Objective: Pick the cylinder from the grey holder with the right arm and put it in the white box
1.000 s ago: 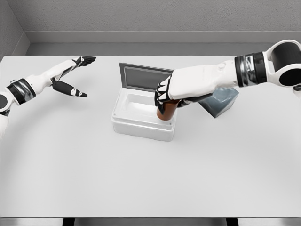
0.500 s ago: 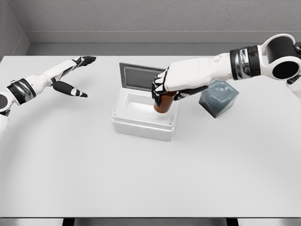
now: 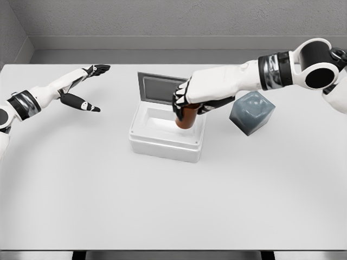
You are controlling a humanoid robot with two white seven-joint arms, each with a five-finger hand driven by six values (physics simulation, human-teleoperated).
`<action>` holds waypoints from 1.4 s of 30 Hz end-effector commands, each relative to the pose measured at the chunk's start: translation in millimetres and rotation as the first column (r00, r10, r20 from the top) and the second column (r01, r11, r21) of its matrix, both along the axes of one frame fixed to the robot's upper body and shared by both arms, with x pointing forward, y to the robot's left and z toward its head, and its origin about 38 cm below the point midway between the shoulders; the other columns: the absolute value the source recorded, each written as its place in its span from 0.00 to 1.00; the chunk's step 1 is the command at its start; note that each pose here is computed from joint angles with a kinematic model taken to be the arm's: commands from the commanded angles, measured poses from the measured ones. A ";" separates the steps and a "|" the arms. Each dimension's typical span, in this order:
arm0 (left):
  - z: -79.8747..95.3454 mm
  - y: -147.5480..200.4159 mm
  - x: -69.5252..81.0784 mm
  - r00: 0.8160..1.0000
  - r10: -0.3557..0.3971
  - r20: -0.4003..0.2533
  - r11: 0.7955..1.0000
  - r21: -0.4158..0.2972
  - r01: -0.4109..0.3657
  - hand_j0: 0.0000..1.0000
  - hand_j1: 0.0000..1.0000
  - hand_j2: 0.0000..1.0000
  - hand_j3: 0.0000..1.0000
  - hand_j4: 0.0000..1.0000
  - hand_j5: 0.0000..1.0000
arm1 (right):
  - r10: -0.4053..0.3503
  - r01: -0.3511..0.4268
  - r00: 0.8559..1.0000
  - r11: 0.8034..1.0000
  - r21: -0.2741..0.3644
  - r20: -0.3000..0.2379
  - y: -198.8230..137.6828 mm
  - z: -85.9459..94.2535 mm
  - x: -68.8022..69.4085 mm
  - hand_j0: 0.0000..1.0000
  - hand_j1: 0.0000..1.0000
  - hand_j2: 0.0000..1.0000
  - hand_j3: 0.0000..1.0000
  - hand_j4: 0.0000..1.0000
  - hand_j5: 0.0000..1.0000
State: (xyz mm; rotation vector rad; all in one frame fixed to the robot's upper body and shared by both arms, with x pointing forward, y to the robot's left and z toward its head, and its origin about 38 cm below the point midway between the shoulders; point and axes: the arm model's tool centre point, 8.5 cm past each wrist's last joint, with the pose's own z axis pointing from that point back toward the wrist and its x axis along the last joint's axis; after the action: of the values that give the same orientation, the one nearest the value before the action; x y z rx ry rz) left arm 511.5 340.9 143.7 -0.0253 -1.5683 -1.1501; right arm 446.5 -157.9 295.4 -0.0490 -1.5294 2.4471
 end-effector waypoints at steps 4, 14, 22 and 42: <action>1.0 0.8 0.2 1.000 0.004 0.001 1.000 -0.009 -0.004 1.00 1.00 1.00 1.00 1.00 1.00 | -0.059 0.059 0.998 0.998 -0.023 -0.009 -12.6 -8.1 13.2 0.44 0.44 0.44 0.44 0.44 0.44; 1.0 0.8 0.2 1.000 0.004 0.001 1.000 -0.009 -0.004 1.00 1.00 1.00 1.00 1.00 1.00 | -0.044 0.043 0.999 0.998 -0.040 -0.024 0.4 -15.8 16.8 0.44 0.44 0.44 0.44 0.44 0.44; 1.1 -0.4 0.4 1.000 0.002 0.002 1.000 -0.010 -0.002 1.00 1.00 1.00 1.00 1.00 1.00 | -0.050 0.049 0.998 0.997 -0.053 -0.026 0.2 -19.7 18.9 0.44 0.44 0.44 0.44 0.44 0.44; 0.3 -1.7 0.1 1.000 0.000 0.001 1.000 -0.012 0.000 1.00 1.00 1.00 1.00 1.00 1.00 | -0.062 0.061 0.998 0.996 -0.062 -0.026 -2.5 -21.1 22.1 0.48 0.48 0.48 0.48 0.48 0.48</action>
State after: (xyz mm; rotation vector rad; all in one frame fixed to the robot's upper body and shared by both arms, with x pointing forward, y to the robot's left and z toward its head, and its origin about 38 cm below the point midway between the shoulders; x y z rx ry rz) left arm 511.4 338.8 142.9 -0.0308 -1.5701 -1.1503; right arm 467.6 -159.1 275.9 -0.0515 -1.4344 2.4207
